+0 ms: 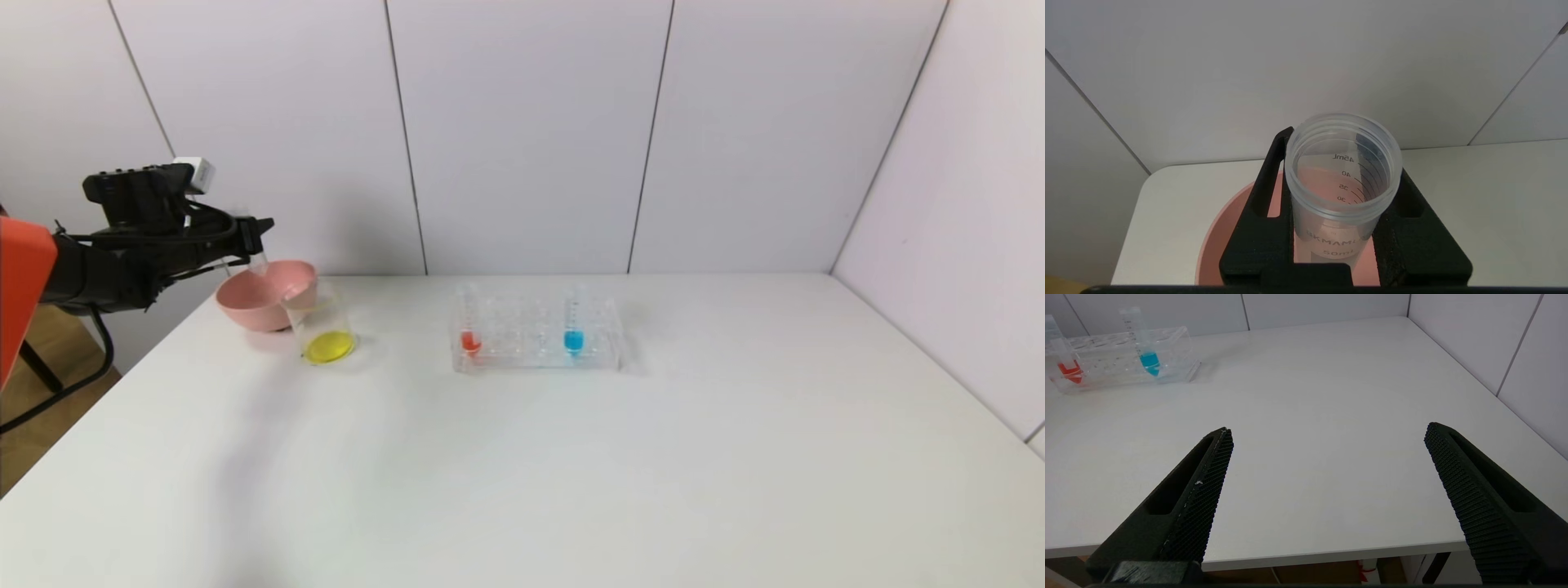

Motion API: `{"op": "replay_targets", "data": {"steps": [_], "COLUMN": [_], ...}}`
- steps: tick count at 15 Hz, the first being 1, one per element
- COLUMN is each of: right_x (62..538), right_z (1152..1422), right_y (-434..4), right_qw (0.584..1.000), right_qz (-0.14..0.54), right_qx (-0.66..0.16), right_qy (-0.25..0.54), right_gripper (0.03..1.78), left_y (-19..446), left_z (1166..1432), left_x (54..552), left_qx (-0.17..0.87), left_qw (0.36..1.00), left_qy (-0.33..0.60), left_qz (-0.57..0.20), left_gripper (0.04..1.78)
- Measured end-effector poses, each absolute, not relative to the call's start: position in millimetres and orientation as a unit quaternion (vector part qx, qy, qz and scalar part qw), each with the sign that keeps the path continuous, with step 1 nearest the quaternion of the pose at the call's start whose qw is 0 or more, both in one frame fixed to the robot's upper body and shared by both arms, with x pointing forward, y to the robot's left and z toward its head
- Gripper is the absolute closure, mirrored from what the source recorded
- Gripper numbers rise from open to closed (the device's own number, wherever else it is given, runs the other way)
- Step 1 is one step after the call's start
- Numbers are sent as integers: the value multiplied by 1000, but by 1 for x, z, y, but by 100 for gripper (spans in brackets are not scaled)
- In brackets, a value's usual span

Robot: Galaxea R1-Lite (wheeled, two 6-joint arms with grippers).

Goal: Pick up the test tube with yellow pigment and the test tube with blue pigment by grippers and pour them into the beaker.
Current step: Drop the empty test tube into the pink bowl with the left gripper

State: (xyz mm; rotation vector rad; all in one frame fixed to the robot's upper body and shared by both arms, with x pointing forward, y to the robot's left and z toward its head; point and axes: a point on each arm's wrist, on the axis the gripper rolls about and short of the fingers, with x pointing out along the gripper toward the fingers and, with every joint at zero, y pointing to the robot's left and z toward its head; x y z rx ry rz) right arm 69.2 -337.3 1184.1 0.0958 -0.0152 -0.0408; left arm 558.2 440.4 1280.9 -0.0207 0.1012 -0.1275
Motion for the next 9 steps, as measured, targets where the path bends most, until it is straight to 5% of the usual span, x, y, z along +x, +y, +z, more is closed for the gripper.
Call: {"op": "replay_targets", "data": {"steps": [6,9], "right_x": [69,69], "right_z": [1184,1184], "right_y": [-337,-337], "right_qw": [999,999], "right_qz": [-21,-20], "right_qx": [48,48], "right_qy": [-8,-8], "right_gripper": [10,10], "left_y": [440,440], "left_z": [1272,1276], "left_x": [557,555], "left_qx": [-13,-12], "left_qw": [996,996], "left_qy": [61,57], "left_qz": [-63,-60], "left_gripper": [124,94]}}
